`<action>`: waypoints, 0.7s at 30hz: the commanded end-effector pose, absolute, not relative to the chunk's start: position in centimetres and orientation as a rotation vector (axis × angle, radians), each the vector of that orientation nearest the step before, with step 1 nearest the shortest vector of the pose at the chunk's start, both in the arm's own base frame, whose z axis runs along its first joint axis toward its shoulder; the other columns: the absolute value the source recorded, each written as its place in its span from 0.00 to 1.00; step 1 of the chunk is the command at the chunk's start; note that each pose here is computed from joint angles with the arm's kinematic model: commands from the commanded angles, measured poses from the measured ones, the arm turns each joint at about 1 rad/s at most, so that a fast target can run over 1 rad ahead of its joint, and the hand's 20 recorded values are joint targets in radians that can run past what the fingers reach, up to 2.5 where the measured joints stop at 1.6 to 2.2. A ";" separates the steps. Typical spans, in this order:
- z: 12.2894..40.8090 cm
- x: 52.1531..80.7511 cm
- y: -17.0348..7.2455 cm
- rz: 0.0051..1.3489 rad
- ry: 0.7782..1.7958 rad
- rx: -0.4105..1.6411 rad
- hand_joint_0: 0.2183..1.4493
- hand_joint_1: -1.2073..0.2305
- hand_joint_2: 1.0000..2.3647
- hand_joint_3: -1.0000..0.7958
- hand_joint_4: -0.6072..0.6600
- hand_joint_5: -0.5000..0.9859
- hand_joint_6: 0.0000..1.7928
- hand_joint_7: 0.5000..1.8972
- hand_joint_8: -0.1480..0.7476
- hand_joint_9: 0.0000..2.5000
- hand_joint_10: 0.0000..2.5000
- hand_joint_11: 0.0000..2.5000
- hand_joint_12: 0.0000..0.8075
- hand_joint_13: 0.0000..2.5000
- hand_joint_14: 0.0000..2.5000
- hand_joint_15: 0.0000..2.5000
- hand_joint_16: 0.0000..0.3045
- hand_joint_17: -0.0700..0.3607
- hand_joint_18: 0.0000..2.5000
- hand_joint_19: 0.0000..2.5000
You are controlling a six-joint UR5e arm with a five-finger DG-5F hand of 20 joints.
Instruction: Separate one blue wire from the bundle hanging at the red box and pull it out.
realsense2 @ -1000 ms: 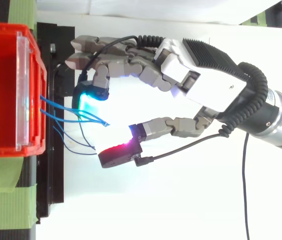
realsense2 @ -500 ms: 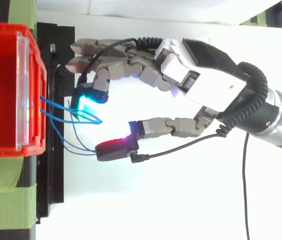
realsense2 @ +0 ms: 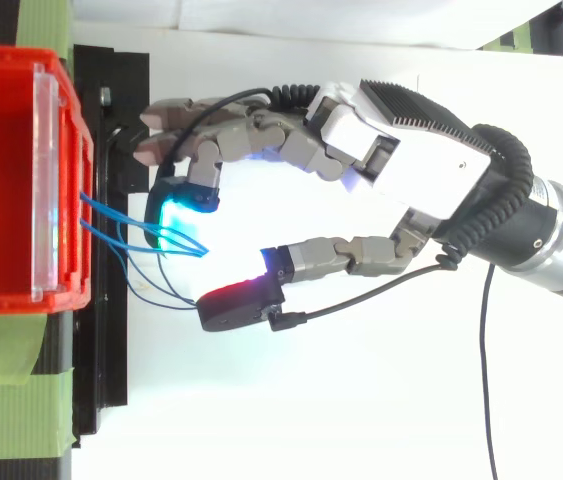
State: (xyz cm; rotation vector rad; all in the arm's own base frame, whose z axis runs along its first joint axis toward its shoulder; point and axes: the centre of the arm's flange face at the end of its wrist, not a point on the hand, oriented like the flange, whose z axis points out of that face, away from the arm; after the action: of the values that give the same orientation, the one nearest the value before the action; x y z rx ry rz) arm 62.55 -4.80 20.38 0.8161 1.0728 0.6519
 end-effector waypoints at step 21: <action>18.8 61.5 -4.4 0.903 1.082 1.058 0.36 0.32 0.02 0.48 0.63 0.22 0.42 0.45 0.56 0.28 0.00 0.14 0.45 0.33 0.01 0.16 0.14 0.39 0.15 0.12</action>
State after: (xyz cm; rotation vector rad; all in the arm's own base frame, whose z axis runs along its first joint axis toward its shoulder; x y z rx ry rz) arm 61.53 -4.47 18.87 1.0522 1.0785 0.8889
